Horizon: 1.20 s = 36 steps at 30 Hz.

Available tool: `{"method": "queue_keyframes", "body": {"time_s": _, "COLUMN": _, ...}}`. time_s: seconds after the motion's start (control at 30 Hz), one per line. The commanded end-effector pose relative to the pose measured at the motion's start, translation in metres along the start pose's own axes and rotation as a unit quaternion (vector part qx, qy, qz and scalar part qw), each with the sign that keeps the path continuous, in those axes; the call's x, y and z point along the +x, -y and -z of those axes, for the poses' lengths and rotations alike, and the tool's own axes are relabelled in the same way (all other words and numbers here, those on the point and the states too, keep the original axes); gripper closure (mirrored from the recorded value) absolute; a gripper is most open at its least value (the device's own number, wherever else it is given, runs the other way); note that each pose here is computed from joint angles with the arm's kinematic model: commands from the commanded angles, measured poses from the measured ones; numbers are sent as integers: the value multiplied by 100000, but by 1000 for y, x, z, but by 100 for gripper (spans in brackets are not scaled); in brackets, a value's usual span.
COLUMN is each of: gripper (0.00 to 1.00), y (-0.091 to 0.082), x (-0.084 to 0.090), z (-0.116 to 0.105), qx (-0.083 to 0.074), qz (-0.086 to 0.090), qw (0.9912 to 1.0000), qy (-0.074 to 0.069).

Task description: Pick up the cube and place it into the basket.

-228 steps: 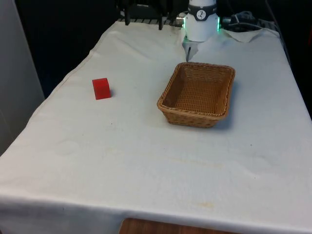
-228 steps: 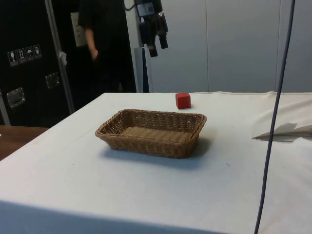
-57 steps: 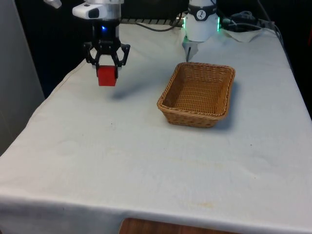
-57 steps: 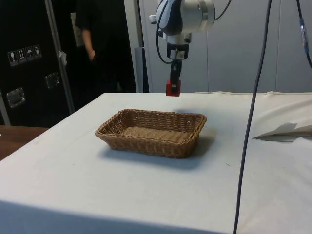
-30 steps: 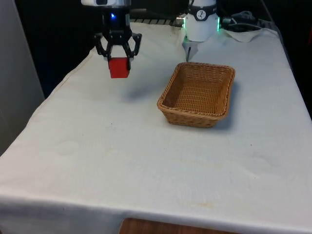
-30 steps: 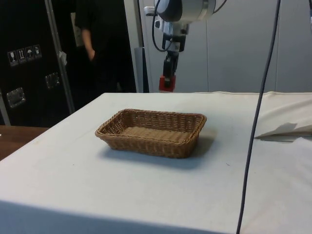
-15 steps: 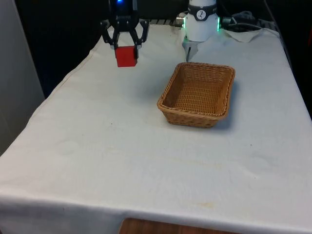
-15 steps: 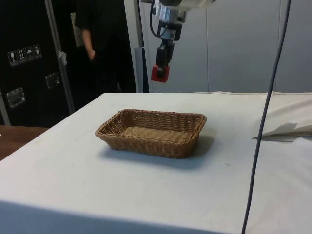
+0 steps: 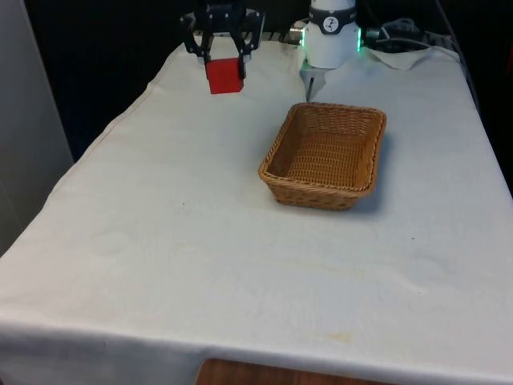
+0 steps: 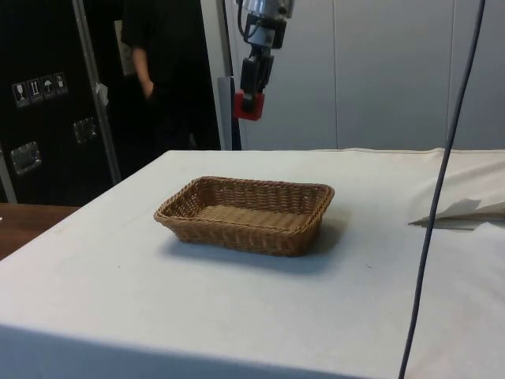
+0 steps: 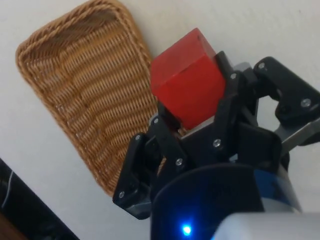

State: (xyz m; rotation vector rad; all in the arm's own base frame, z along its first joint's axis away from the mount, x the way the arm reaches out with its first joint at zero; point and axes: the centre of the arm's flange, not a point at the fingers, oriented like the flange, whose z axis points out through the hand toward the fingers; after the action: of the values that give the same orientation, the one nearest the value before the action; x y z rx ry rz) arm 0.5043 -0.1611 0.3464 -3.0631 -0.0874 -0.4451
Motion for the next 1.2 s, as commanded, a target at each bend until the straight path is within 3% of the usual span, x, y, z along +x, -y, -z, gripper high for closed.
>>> {"method": "queue_keyframes", "body": {"time_s": 0.0, "gripper": 98, "y": 3, "x": 0, "z": 0, "qx": -520, "qz": -187, "qw": 99997, "qy": 452}}
{"method": "queue_keyframes", "body": {"time_s": 0.1, "gripper": 98, "y": 9, "x": 3, "z": 3, "qx": 200, "qz": -26, "qw": 100000, "qy": 144}}
{"method": "queue_keyframes", "body": {"time_s": 0.13, "gripper": 98, "y": 11, "x": 2, "z": 2, "qx": -343, "qz": -171, "qw": 99997, "qy": 633}}
{"method": "queue_keyframes", "body": {"time_s": 0.33, "gripper": 98, "y": 33, "x": 7, "z": 6, "qx": 71, "qz": 286, "qw": 99992, "qy": 1239}}
{"method": "queue_keyframes", "body": {"time_s": 0.37, "gripper": 98, "y": 31, "x": 8, "z": 5, "qx": 639, "qz": 379, "qw": 99994, "qy": 783}}
{"method": "queue_keyframes", "body": {"time_s": 0.4, "gripper": 98, "y": 36, "x": 7, "z": 6, "qx": 142, "qz": 297, "qw": 99990, "qy": 1372}}
{"method": "queue_keyframes", "body": {"time_s": 0.6, "gripper": 98, "y": 58, "x": 12, "z": 9, "qx": 559, "qz": 684, "qw": 99977, "qy": 1956}}
{"method": "queue_keyframes", "body": {"time_s": 0.63, "gripper": 98, "y": 57, "x": 14, "z": 9, "qx": 1195, "qz": 827, "qw": 99978, "qy": 1493}}
{"method": "queue_keyframes", "body": {"time_s": 0.67, "gripper": 98, "y": 61, "x": 13, "z": 10, "qx": 608, "qz": 756, "qw": 99974, "qy": 2041}}
{"method": "queue_keyframes", "body": {"time_s": 0.9, "gripper": 98, "y": 86, "x": 17, "z": 9, "qx": 744, "qz": 1201, "qw": 99950, "qy": 2840}}
{"method": "queue_keyframes", "body": {"time_s": 0.93, "gripper": 98, "y": 85, "x": 18, "z": 9, "qx": 1482, "qz": 1345, "qw": 99948, "qy": 2516}}
{"method": "queue_keyframes", "body": {"time_s": 0.97, "gripper": 98, "y": 89, "x": 17, "z": 7, "qx": 758, "qz": 1269, "qw": 99946, "qy": 2926}}
{"method": "queue_keyframes", "body": {"time_s": 1.17, "gripper": 98, "y": 112, "x": 16, "z": -2, "qx": 542, "qz": 1969, "qw": 99913, "qy": 3624}}
